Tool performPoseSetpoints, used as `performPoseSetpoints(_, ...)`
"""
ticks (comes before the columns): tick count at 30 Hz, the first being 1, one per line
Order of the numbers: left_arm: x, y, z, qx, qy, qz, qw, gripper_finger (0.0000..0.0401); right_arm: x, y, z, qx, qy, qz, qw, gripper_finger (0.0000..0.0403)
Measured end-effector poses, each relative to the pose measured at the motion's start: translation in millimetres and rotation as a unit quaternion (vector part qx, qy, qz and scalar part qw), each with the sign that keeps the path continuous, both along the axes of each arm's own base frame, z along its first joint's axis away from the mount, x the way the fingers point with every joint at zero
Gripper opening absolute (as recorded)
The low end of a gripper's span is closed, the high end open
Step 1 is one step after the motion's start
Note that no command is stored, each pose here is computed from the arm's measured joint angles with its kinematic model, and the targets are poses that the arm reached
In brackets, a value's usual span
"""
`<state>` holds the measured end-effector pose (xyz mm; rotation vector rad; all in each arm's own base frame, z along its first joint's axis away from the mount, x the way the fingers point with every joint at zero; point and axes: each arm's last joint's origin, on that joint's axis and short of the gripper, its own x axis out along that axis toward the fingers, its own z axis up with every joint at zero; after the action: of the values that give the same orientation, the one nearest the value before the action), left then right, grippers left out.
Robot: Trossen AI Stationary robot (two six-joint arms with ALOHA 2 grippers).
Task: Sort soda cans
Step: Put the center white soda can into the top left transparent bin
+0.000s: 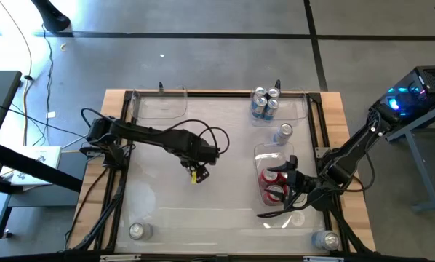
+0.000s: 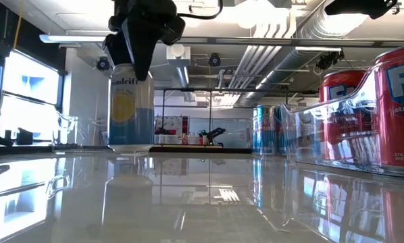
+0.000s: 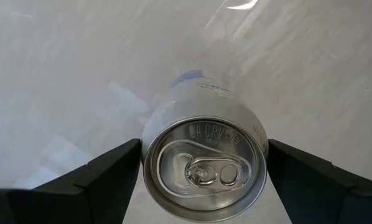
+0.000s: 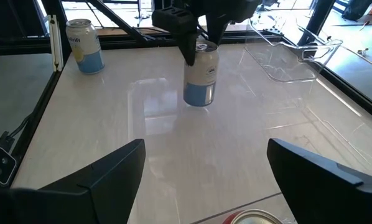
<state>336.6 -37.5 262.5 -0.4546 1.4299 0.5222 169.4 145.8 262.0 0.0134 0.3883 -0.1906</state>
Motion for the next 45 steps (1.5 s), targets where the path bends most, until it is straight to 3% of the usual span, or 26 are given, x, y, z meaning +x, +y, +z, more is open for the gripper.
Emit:
performPoseSetpoints(9,0.4,1.3,-3.5,-0.01,0.0,-0.008,1.0,0.0327,0.0,0.0,0.0,0.0,0.0,0.0,1.0,0.0333)
performPoseSetpoints(17,-3.8,-2.3,-25.1,-0.077,0.014,-0.023,0.997,0.0327,0.0,0.0,0.0,0.0,0.0,0.0,1.0,0.0333)
performPoseSetpoints(27,-0.2,-2.7,-20.9,-0.074,-0.001,-0.028,0.997,0.0327,0.0,0.0,0.0,0.0,0.0,0.0,1.0,0.0333)
performPoseSetpoints(38,1.8,-11.2,-26.2,-0.059,-0.019,-0.126,0.99,0.0327,0.0,0.0,0.0,0.001,0.0,0.0,1.0,0.0333)
performPoseSetpoints(45,3.6,-4.0,-26.1,-0.068,-0.024,-0.088,0.993,0.0329,0.0,-0.1,0.1,0.001,0.0,0.0,1.0,0.0333)
